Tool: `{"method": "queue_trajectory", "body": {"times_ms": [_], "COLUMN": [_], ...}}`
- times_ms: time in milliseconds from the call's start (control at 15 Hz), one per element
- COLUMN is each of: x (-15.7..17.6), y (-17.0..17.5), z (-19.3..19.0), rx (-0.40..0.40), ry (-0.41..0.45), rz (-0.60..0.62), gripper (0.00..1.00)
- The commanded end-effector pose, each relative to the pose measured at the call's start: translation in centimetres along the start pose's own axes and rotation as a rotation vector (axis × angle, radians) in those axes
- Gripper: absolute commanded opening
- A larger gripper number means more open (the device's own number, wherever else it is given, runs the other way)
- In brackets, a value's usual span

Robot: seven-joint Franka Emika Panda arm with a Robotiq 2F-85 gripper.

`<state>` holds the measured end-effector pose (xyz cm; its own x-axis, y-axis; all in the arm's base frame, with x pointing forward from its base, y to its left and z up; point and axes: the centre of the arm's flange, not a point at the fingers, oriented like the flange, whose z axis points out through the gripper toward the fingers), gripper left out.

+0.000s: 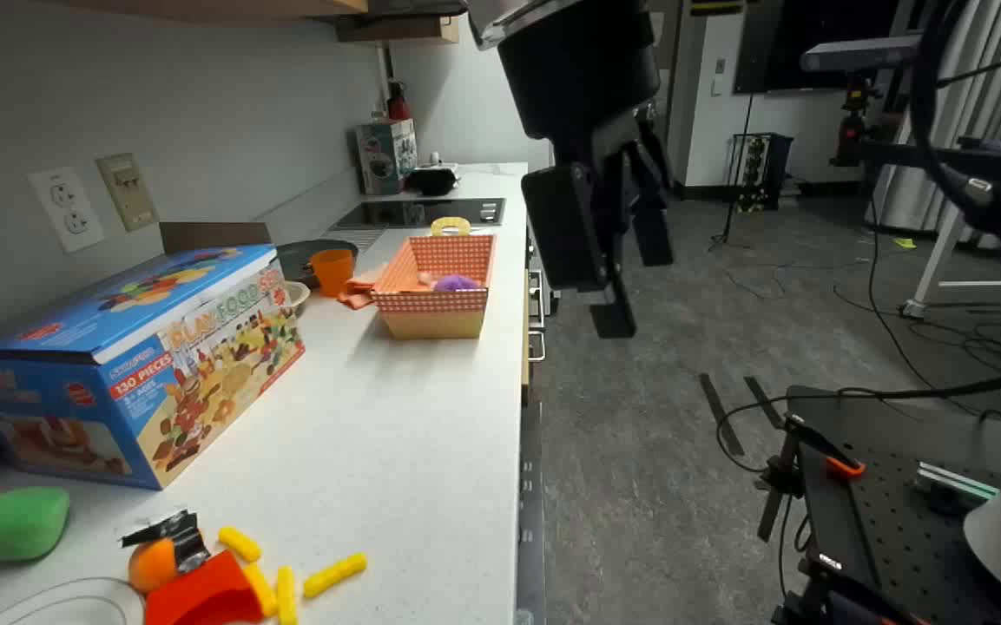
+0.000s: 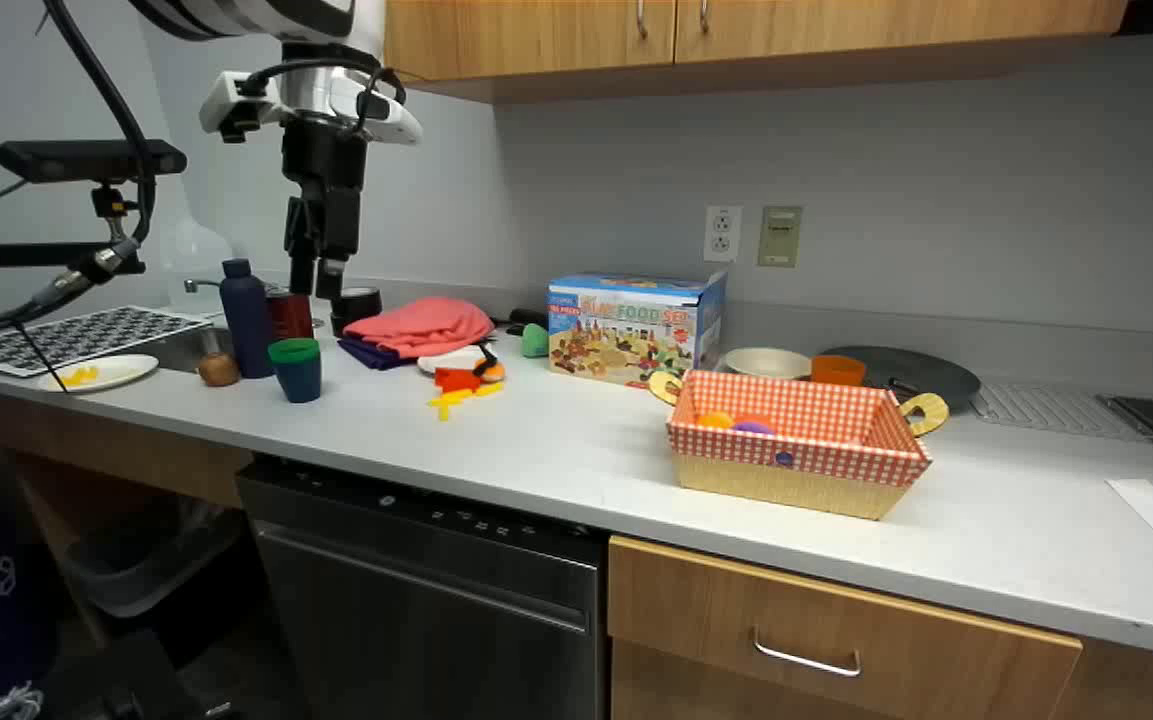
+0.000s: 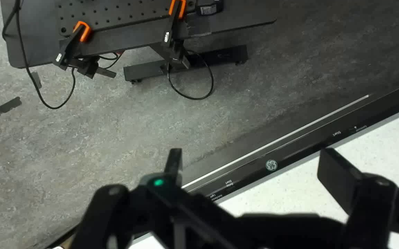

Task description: Open the drawer, remove the pineapple and watermelon plush toy from the drawer and put them in the basket then close the drawer

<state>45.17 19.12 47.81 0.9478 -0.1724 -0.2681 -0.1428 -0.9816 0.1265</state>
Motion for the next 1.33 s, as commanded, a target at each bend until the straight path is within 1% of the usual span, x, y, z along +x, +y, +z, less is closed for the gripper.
{"method": "queue_trajectory", "body": {"times_ms": [0, 400, 600, 800, 933, 1067, 1133, 1200, 1267], "x": [0.0, 0.0, 2.0, 4.8, 6.9, 8.1, 8.1, 8.0, 8.1], "y": [0.0, 0.0, 4.1, 10.5, 15.0, 18.8, 19.8, 20.3, 20.1], "z": [0.0, 0.0, -0.6, -0.3, 0.3, 0.8, 0.7, 0.5, 0.8], "rx": [0.000, 0.000, 0.025, 0.061, 0.089, 0.113, 0.134, 0.136, 0.130], "ry": [0.000, 0.000, 0.017, 0.006, -0.005, 0.000, 0.012, 0.030, -0.001], "rz": [0.000, 0.000, 0.031, 0.101, 0.160, 0.261, 0.302, 0.347, 0.294], "gripper": [1.00, 1.00, 1.00, 1.00, 1.00, 1.00, 1.00, 1.00, 1.00]}}
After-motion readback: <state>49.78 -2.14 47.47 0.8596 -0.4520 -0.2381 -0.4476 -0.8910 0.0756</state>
